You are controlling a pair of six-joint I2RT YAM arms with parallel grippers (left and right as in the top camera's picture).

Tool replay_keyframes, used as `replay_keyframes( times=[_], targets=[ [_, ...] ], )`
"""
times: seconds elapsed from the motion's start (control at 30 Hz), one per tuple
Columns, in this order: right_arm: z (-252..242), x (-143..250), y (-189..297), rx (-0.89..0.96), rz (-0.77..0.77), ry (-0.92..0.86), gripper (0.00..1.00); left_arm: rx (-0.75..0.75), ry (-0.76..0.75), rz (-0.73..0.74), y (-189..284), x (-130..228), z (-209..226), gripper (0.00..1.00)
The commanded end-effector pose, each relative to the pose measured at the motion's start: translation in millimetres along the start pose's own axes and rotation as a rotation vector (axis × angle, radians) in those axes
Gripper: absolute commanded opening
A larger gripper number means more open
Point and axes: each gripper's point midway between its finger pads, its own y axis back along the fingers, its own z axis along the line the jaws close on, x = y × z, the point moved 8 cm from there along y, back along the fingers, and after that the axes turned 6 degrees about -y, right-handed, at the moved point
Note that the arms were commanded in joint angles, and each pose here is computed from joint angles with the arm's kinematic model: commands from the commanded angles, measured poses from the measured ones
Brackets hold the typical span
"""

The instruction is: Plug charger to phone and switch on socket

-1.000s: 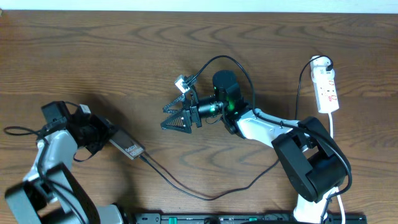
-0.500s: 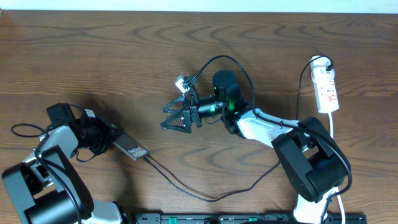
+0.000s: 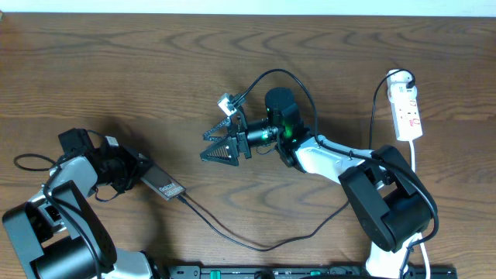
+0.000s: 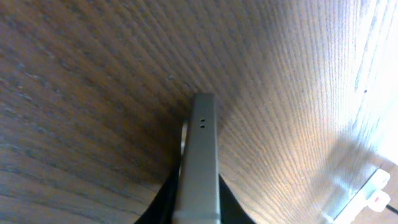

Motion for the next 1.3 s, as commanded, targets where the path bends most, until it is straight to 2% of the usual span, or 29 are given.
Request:
replay_keyframes(
  times=[0.0,0.17,0.27,0.43,0.7,0.97,1.27],
  targets=[
    [7.6,-8.8,2.8,-0.011,-0.008,0.033,0.99,-0.046,0.027,0.013,-4.1,0.6,7.7,0.16],
    [7.5,-8.7,2.8,-0.011,-0.008,0.033,0.99,-0.048,0.030,0.018,-4.0,1.6,8.0,0.17],
    [7.6,-8.7,2.8,-0.011,-0.008,0.032,0.99,-0.049,0.031,0.019,-4.0,1.8,8.1,0.25],
    [7.6,-8.7,2.8,-0.011,-0.008,0.032,0.99,-0.050,0.034,0.024,-4.0,2.7,8.4,0.45],
    [7.6,-8.7,2.8,-0.011,-0.007,0.032,0.99,-0.053,0.038,0.031,-3.9,3.9,8.8,0.48],
    [7.6,-8.7,2.8,-0.011,-0.007,0.032,0.99,-0.053,0.040,0.033,-3.9,4.3,8.9,0.67],
    [3.7,-4.9,3.9,0.001,0.006,-0.011,0.99,-0.014,-0.037,-0.007,6.6,1.0,-2.0,0.73]
  ],
)
